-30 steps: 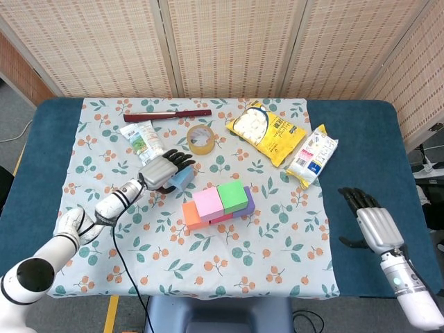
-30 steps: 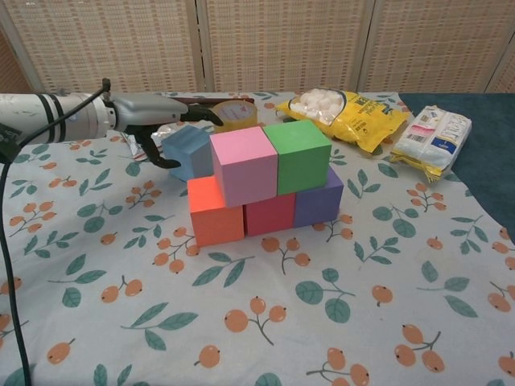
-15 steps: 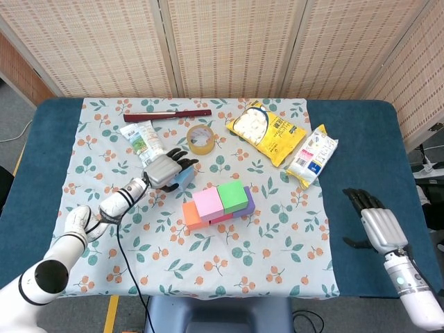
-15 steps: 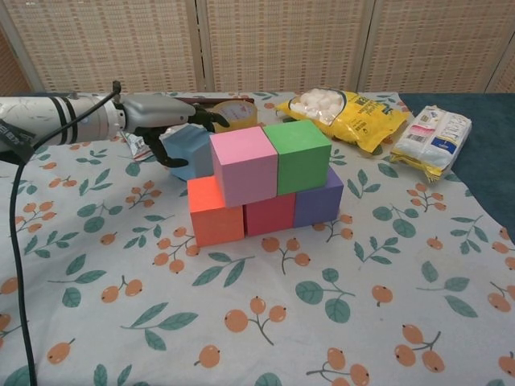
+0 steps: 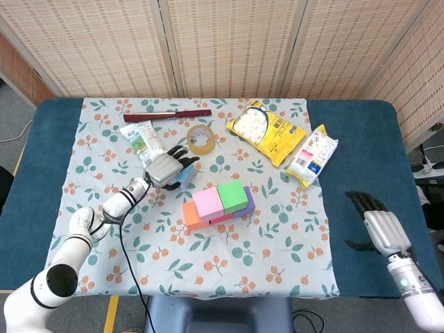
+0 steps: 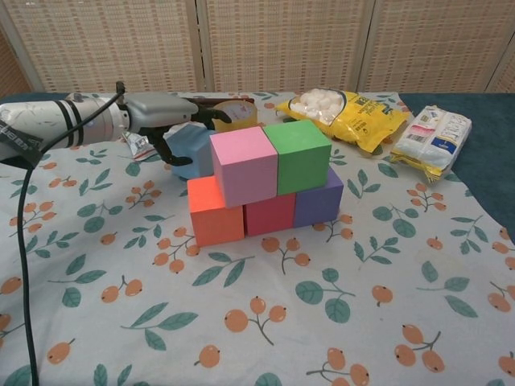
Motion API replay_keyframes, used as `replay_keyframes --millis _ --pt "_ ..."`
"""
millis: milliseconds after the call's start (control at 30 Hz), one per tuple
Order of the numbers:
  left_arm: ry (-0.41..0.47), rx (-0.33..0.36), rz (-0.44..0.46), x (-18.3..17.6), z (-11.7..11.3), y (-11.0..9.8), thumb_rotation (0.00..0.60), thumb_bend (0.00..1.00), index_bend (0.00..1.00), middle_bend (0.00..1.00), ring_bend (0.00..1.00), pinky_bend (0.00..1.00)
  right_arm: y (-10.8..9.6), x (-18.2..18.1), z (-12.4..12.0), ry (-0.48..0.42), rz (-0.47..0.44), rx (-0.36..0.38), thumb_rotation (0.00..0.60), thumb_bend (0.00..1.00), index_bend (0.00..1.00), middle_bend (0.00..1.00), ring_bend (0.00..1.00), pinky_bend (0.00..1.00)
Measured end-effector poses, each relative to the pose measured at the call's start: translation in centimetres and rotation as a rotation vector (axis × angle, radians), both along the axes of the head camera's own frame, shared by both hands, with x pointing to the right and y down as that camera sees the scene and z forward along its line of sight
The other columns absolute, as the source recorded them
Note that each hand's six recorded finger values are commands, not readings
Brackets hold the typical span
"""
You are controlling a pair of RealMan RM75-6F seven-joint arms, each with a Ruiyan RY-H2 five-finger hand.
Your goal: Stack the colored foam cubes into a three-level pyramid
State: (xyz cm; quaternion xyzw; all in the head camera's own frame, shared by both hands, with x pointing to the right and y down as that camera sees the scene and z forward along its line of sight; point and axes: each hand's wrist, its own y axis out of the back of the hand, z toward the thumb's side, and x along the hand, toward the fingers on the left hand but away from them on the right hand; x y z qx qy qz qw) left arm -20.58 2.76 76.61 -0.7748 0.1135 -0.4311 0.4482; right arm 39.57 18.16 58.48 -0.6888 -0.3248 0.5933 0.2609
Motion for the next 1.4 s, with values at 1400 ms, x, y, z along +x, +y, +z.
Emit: replay_keyframes --millis 1400 --pt "0.403 0.350 0.221 5.1 -19.3 0.9 0.600 0.49 0.08 0.67 0.23 0.07 0.0 -2.8 -5.0 -0.170 -0.096 0.015 0.600 0.05 0.00 0.05 0.00 0.12"
